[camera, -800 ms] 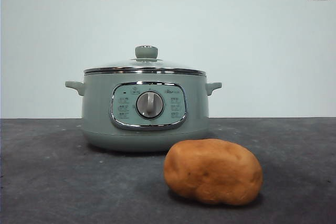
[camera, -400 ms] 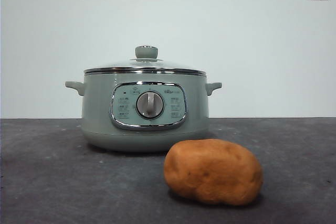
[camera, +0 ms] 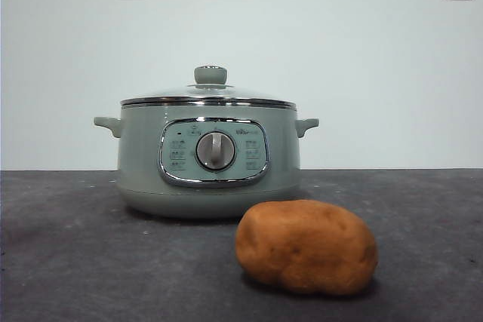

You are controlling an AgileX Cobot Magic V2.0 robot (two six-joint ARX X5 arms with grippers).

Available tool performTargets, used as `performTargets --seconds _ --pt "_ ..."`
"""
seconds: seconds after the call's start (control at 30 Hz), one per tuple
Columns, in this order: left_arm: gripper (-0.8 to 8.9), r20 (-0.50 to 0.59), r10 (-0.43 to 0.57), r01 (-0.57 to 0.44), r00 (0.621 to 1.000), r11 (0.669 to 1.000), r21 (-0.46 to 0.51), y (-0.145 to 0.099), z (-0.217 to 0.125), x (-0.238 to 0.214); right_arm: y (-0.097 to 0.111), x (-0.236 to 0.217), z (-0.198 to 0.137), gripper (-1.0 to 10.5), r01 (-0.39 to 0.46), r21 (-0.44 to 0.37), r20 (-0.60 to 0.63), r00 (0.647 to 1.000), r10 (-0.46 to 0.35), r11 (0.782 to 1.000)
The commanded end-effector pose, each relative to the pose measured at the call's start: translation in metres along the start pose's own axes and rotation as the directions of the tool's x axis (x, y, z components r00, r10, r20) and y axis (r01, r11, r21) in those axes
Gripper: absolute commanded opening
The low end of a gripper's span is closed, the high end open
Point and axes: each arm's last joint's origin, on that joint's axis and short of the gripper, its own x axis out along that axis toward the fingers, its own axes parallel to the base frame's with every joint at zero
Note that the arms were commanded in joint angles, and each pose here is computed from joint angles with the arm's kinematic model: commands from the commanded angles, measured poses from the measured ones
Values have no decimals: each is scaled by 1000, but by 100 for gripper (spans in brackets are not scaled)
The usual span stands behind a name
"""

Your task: Pick up the potato,open the lid,put the potato in the pot,close the lid

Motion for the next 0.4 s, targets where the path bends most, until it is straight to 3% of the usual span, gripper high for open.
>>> performTargets --seconds 0.03,0.17,0.4 --pt "-4 -49 -64 62 997 997 -40 -3 9 1 -2 7 6 2 -33 -65 -60 998 29 997" --pt "-4 -129 -129 118 983 989 -86 -6 23 5 -11 24 14 33 -51 -76 -140 989 40 996" --pt "-4 -196 -257 232 946 962 -143 -11 46 13 -25 63 18 314 -87 -29 -311 948 74 996"
